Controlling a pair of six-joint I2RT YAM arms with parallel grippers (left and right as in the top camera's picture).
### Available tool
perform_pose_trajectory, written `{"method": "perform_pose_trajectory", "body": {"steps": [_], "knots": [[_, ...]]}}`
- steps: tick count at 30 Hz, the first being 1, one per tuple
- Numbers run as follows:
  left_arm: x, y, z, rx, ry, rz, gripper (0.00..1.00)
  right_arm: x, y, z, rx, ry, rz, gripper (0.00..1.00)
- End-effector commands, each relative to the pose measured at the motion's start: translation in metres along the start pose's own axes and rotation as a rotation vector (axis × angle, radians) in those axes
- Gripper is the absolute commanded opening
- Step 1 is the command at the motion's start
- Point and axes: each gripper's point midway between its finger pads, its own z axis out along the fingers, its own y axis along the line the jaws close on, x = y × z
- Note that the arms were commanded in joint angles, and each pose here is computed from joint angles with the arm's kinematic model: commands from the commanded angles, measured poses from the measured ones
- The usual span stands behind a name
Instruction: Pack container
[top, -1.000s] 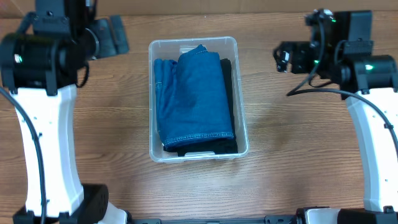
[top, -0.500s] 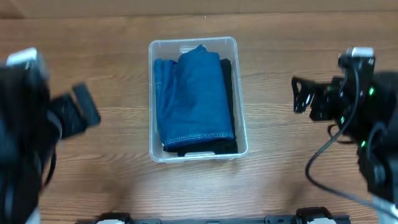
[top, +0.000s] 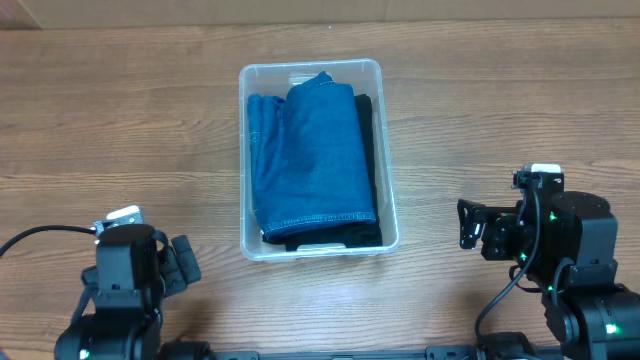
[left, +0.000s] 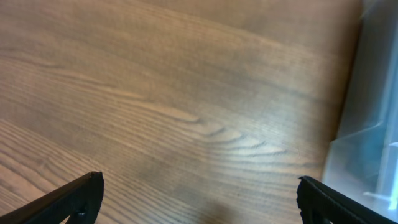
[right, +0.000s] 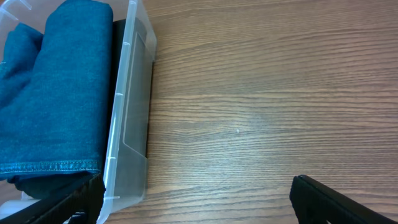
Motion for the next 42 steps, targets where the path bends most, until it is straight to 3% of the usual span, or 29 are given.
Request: {"method": "perform_pose_trajectory", "body": {"steps": [1,8,13,19,23,25,27,42], "knots": [[0.013,0.001,0.014,-0.025,0.05,0.005,1.0,-0.001,-0.001,-0.001,0.006,-0.007,0.008,1.0],[0.014,0.001,0.016,-0.027,0.058,0.007,1.0,0.008,-0.002,-0.021,0.011,-0.048,-0.003,1.0],[0.014,0.001,0.016,-0.027,0.058,0.007,1.0,0.019,-0.005,-0.051,-0.003,-0.313,-0.024,1.0],[0.014,0.001,0.016,-0.027,0.058,0.007,1.0,0.0,-0.003,-0.025,-0.077,-0.729,-0.06,1.0],[0.014,0.001,0.016,-0.027,0.058,0.008,1.0,-0.007,-0.014,0.008,-0.052,-0.876,-0.05,1.0],[0.014,0.001,0.016,-0.027,0.058,0.008,1.0,0.004,-0.018,0.031,-0.054,-0.876,-0.05,1.0],[0.014,0.001,0.016,-0.027,0.058,0.007,1.0,0.03,-0.024,0.061,-0.036,-0.742,-0.043,1.0],[0.014,0.001,0.016,-0.027,0.058,0.007,1.0,0.031,-0.024,0.062,-0.036,-0.738,-0.044,1.0]]}}
